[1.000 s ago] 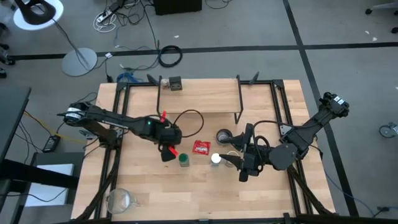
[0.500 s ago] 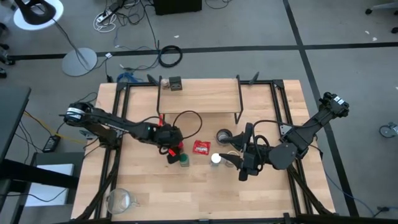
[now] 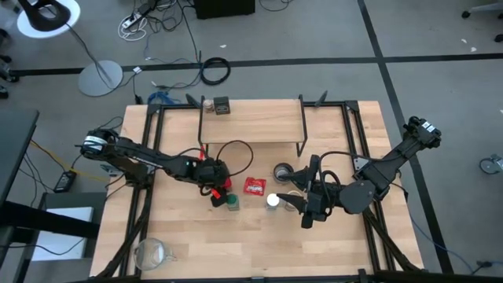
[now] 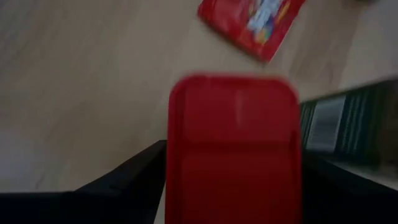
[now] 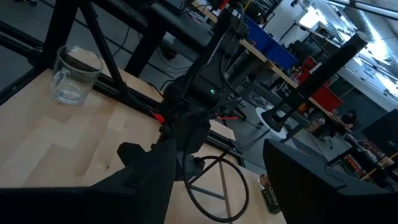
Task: Shelf spices
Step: Remove the red seasoning can from the shelf, then remove the black seasoning can from the shelf
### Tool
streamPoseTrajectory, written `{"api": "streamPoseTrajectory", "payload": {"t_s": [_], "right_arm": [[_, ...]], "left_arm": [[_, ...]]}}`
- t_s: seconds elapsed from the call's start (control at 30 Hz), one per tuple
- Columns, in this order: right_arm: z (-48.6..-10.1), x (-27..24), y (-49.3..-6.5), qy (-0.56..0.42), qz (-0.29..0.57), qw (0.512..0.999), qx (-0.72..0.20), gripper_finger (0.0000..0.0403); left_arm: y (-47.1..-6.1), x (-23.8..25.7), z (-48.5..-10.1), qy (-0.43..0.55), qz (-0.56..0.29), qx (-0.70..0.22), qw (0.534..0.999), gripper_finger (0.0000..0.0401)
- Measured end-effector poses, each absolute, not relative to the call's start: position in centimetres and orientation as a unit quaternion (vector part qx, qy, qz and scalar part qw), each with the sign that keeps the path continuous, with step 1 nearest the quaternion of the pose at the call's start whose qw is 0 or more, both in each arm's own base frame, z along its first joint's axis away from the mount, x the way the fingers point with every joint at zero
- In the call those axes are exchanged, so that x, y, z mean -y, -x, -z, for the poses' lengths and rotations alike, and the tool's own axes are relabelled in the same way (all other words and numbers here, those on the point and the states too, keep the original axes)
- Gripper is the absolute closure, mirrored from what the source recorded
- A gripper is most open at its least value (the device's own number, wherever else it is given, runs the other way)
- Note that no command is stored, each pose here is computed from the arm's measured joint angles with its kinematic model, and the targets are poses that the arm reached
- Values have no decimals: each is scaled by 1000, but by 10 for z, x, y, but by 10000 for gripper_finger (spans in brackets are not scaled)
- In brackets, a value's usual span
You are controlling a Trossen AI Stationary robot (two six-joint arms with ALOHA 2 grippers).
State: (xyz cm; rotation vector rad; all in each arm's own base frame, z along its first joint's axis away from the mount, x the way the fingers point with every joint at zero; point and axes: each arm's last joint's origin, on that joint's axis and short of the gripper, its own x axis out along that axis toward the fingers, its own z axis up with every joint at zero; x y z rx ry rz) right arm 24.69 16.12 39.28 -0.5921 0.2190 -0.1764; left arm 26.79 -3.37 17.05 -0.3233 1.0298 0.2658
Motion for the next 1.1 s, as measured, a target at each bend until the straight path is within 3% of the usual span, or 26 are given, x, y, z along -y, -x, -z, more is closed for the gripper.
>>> {"api": "streamPoseTrajectory", "payload": {"t_s": [0.33,0.5,0.63,0.87,1.1], "right_arm": [[-393,-161,-247,291,87,947,-108,163],[-393,-161,-247,291,87,947,-108,163],[-393,-161,-247,291,87,947,-108,163],[-393,-161,-247,289,87,947,-106,163],[-395,-162,-247,284,88,949,-100,163]], "left_arm": [[-276,47,-224,89,-153,-525,832,145],[-282,54,-275,43,-161,-505,847,166],[-280,49,-328,-19,-224,-465,857,176],[-267,10,-398,-74,-307,-430,846,179],[-262,-45,-412,-124,-341,-460,810,172]]}}
